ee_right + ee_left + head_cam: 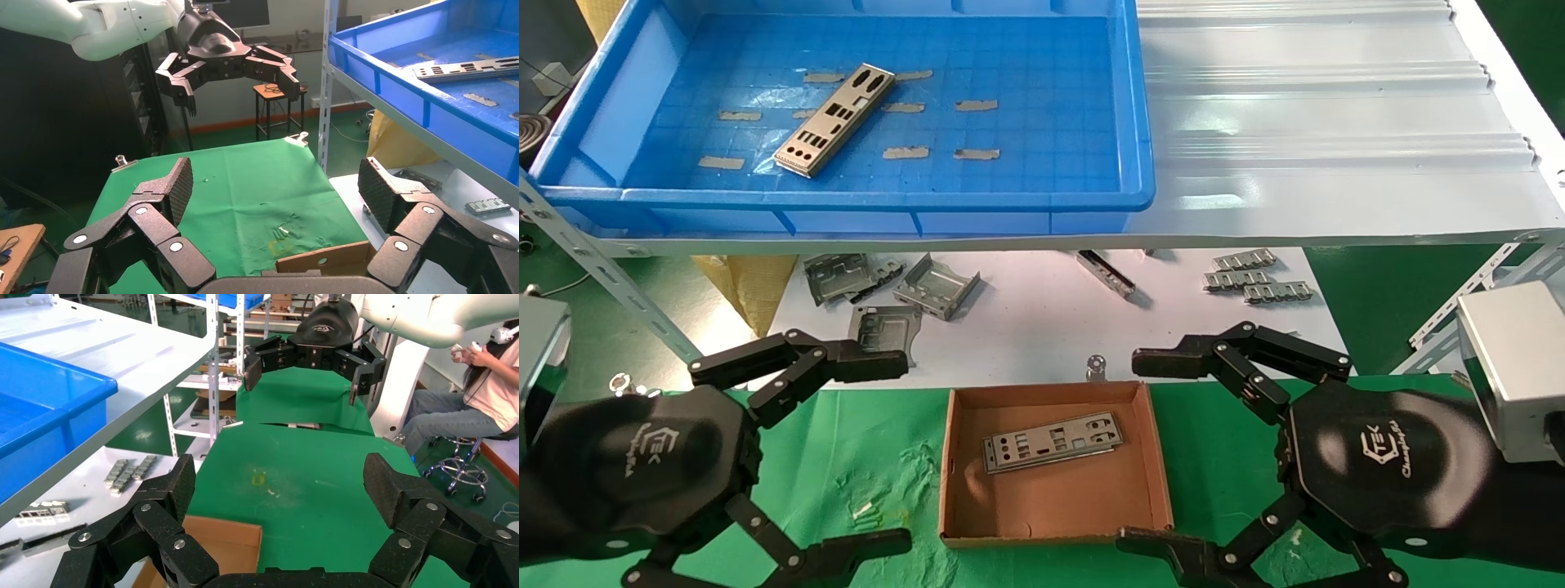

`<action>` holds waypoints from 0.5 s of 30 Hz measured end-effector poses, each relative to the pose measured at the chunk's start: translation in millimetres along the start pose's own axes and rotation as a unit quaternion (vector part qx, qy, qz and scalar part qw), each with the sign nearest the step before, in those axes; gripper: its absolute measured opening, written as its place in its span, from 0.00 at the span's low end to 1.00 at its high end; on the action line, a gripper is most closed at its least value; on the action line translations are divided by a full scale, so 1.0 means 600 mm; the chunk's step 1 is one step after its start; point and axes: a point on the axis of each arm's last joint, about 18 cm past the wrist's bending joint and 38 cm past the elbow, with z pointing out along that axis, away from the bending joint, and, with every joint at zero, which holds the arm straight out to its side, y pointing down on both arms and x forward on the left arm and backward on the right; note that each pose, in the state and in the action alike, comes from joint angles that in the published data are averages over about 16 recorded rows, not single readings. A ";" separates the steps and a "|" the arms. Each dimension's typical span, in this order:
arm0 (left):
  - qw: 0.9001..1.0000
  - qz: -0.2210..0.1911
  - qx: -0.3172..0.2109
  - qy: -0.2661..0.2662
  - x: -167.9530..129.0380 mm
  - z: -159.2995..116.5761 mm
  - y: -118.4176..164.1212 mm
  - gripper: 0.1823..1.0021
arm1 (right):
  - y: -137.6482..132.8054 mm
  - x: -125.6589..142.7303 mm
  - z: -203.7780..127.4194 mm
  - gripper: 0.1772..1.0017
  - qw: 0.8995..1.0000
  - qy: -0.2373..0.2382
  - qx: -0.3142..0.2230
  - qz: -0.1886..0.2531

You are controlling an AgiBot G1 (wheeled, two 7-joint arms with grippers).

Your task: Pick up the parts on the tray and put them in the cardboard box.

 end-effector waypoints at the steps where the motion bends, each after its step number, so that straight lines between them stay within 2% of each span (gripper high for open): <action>1: 1.000 0.000 0.000 0.000 0.000 0.000 0.000 1.00 | 0.000 0.000 0.000 1.00 1.000 0.000 0.000 0.000; 15: 1.000 0.000 0.000 0.000 0.000 0.000 0.000 1.00 | 0.000 0.000 0.000 1.00 1.000 0.000 0.000 0.000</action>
